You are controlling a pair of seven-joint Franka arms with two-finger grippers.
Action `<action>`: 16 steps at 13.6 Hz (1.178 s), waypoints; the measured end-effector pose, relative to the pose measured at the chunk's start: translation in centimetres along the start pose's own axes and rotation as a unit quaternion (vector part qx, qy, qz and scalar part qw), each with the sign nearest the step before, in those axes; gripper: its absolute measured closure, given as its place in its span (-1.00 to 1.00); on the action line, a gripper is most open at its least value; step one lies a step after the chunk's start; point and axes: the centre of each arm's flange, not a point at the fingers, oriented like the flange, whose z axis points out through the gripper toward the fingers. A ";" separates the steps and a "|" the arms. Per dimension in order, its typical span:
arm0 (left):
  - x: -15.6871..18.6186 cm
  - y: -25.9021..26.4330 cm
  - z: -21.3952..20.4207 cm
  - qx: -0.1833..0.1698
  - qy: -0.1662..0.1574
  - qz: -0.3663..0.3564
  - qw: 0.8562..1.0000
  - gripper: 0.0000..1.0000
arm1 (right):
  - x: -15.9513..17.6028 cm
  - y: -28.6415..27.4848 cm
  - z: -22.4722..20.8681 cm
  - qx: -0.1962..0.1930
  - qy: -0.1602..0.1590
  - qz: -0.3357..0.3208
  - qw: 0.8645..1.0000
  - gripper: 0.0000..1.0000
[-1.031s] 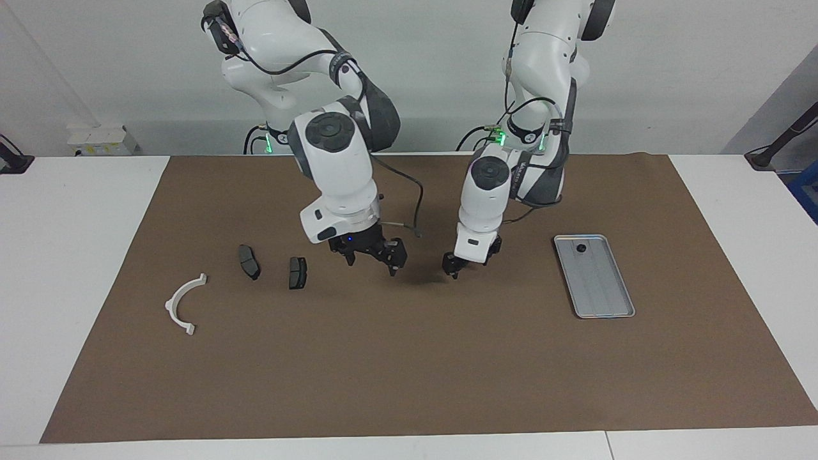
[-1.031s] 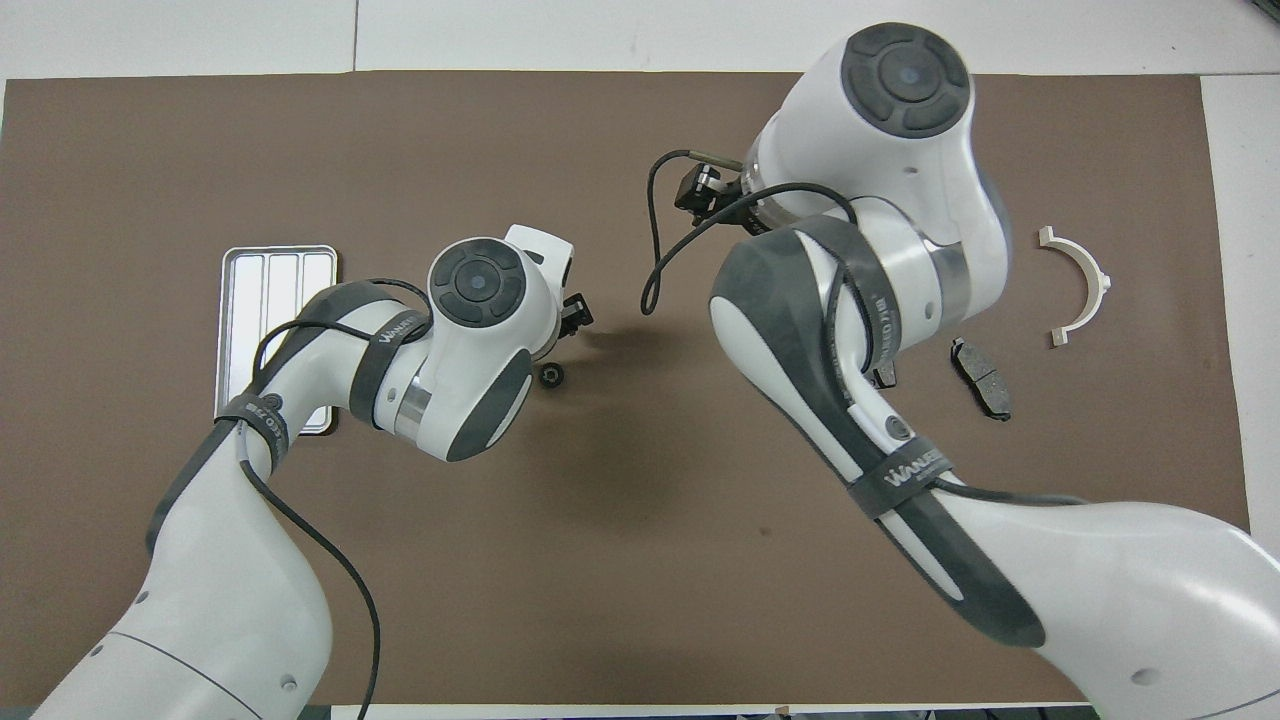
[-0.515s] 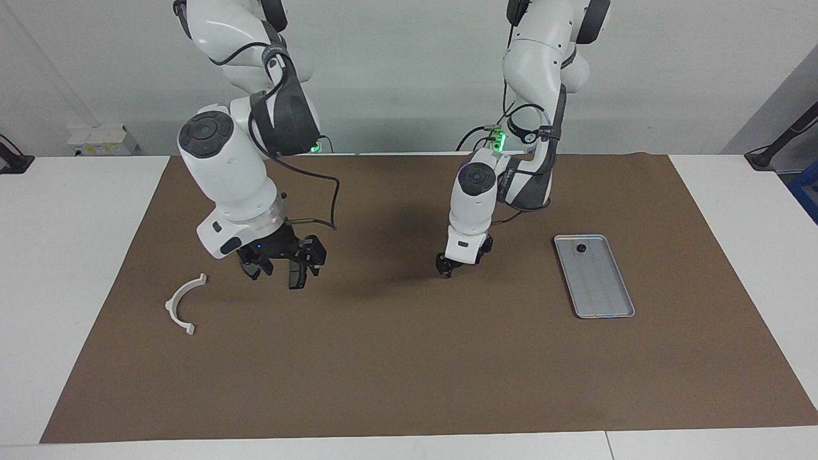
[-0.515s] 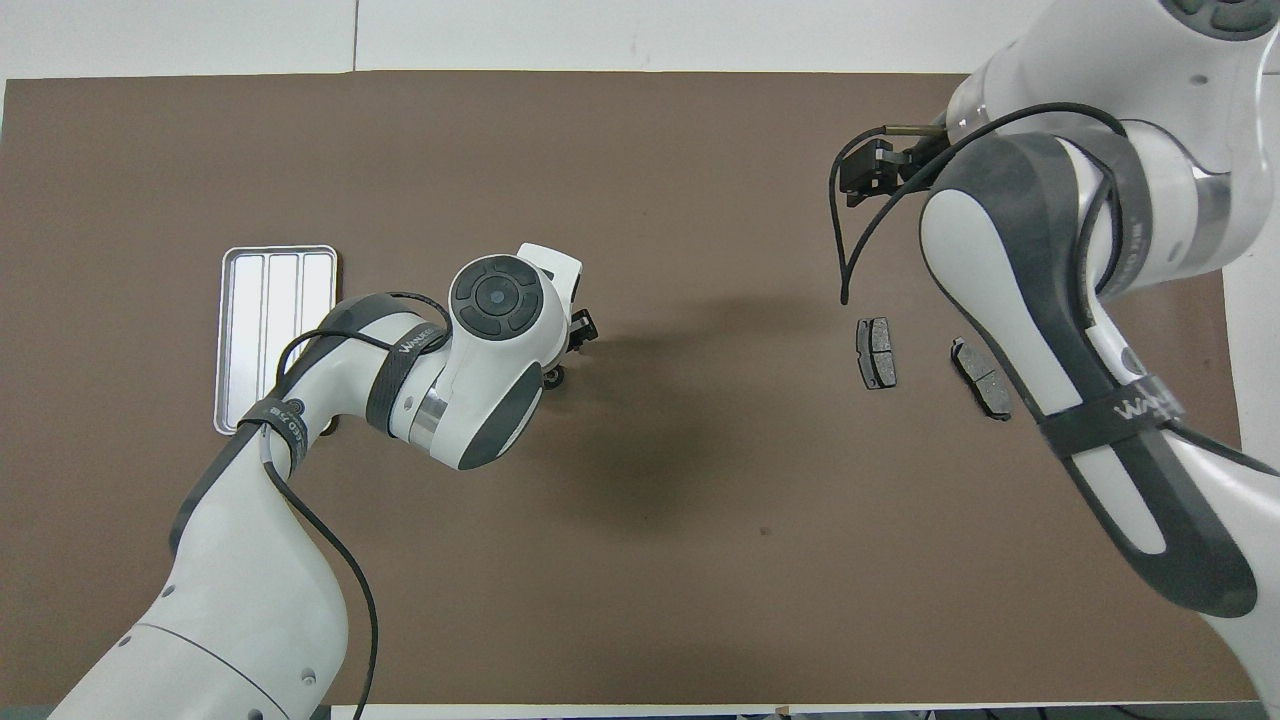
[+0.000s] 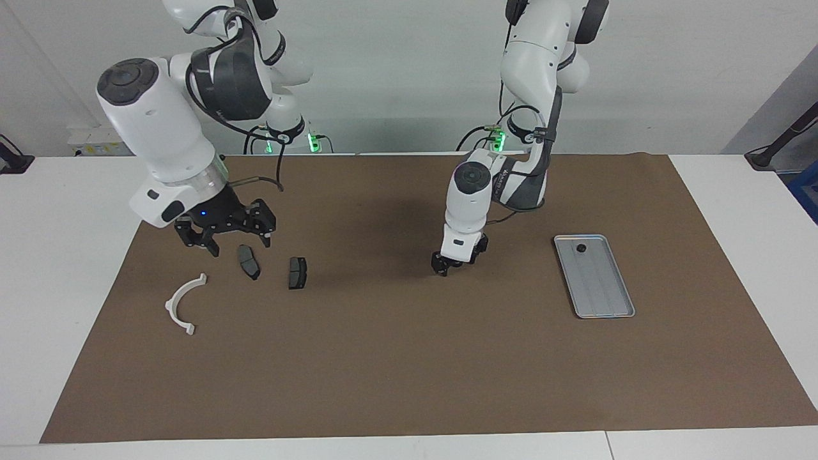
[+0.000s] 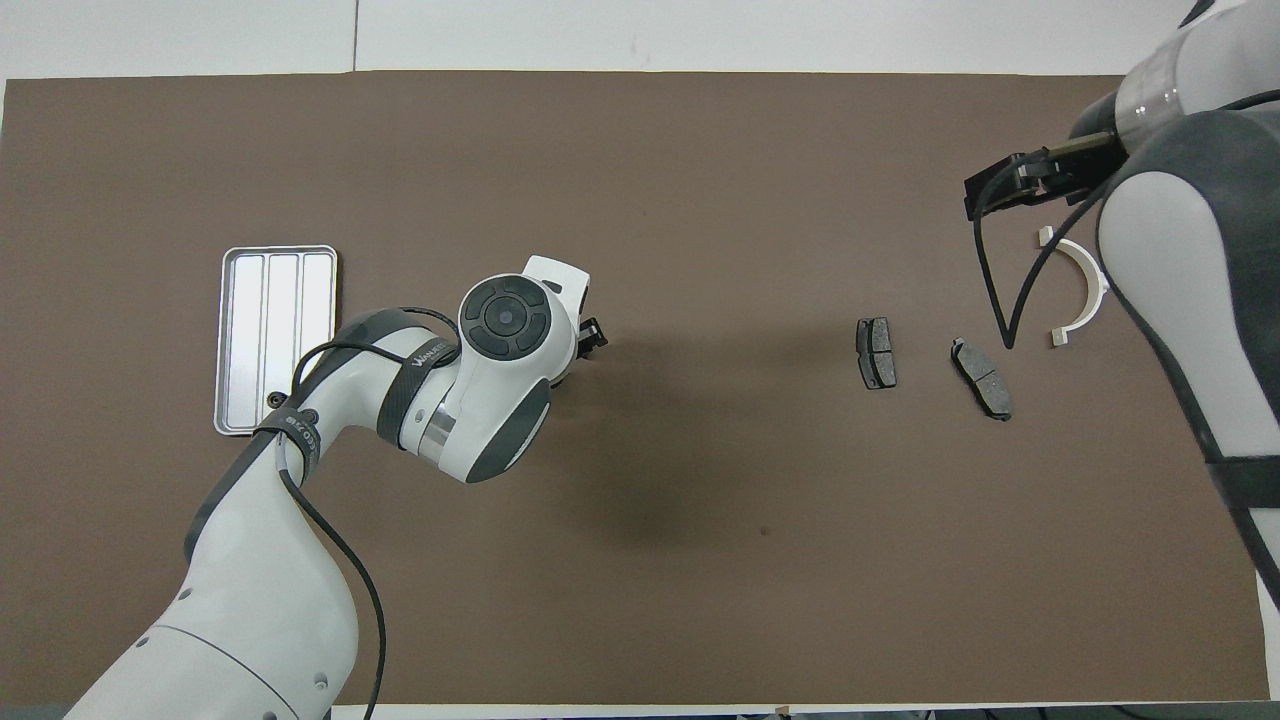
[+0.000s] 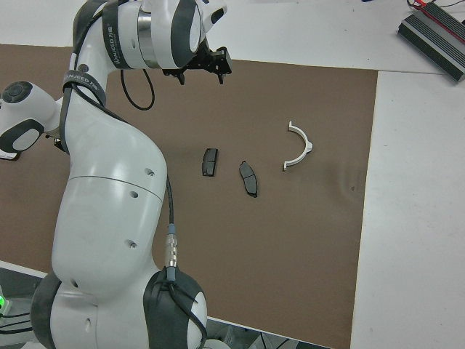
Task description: Pick bearing gear from pile to tray
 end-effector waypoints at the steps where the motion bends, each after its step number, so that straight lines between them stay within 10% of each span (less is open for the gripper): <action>1: 0.0 0.0 -0.2 -0.001 0.001 -0.001 1.000 -0.68 | -0.9 0.3 -1.2 -0.001 -0.001 0.002 1.000 -1.00; 16: -0.2 -0.1 -1.1 -0.006 0.004 -0.002 1.000 0.11 | -9.1 1.5 -6.2 -0.012 -0.015 0.023 1.000 -1.00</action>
